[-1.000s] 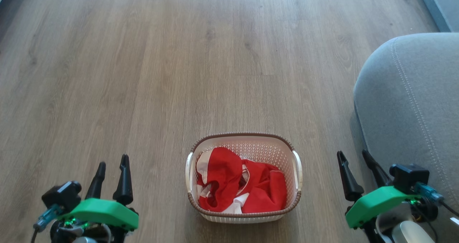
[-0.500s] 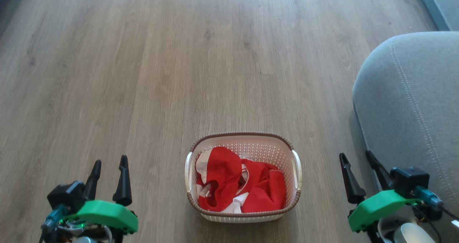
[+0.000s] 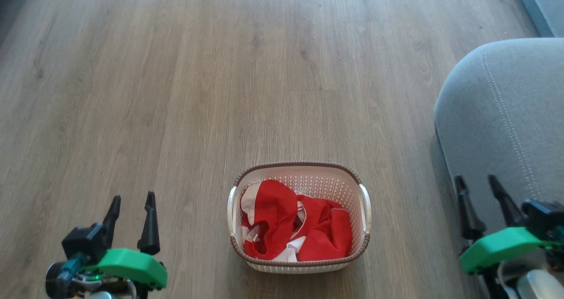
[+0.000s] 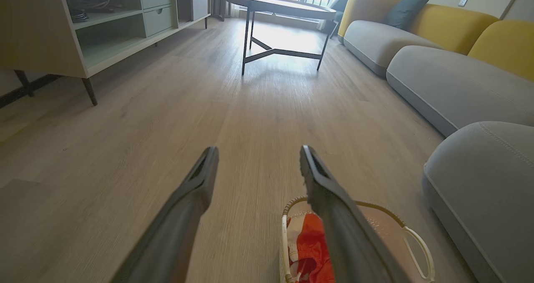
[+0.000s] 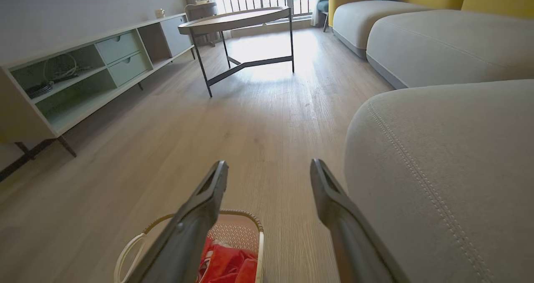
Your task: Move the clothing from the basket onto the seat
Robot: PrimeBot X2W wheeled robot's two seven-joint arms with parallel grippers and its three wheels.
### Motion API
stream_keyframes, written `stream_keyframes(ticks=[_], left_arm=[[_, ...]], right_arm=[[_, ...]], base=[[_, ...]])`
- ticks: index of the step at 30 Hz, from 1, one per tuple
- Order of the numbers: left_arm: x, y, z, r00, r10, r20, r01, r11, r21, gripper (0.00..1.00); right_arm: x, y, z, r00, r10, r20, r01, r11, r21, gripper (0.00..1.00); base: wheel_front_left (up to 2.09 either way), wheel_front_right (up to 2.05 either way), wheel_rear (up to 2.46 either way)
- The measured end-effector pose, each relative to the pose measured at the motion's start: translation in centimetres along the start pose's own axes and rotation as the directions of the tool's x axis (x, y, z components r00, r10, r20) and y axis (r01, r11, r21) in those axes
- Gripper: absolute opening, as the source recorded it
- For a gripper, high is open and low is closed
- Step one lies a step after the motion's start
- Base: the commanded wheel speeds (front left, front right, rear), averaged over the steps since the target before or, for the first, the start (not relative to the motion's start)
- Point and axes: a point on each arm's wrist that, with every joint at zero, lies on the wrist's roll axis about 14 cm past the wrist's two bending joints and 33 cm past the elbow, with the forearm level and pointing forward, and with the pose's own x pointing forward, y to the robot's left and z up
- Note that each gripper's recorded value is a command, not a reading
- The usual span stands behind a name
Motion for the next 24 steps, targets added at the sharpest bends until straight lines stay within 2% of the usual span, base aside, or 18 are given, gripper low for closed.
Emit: stream_keyframes(ticks=[4, 7, 24], left_arm=[[0.0, 0.2, 0.1, 1.000, 0.007, 0.005, -0.007, 1.000, 0.000, 1.00], [0.0, 0.3, 0.2, 1.000, 0.008, 0.007, -0.008, 1.000, 0.000, 1.00], [0.0, 0.3, 0.1, 1.000, 0.007, 0.002, -0.007, 1.000, 0.000, 1.00]], right_arm=[[-1.0, -1.7, -0.1, 0.996, -0.089, 0.017, 0.088, 0.995, 0.040, 1.00], [-1.8, -1.9, -0.8, 0.993, -0.119, 0.003, 0.119, 0.991, 0.057, 1.00], [-2.2, -1.8, -1.4, 0.994, -0.105, -0.022, 0.106, 0.994, 0.021, 1.00]], base=[[0.00, 0.00, 0.00], [0.00, 0.00, 0.00], [0.00, 0.00, 0.00]])
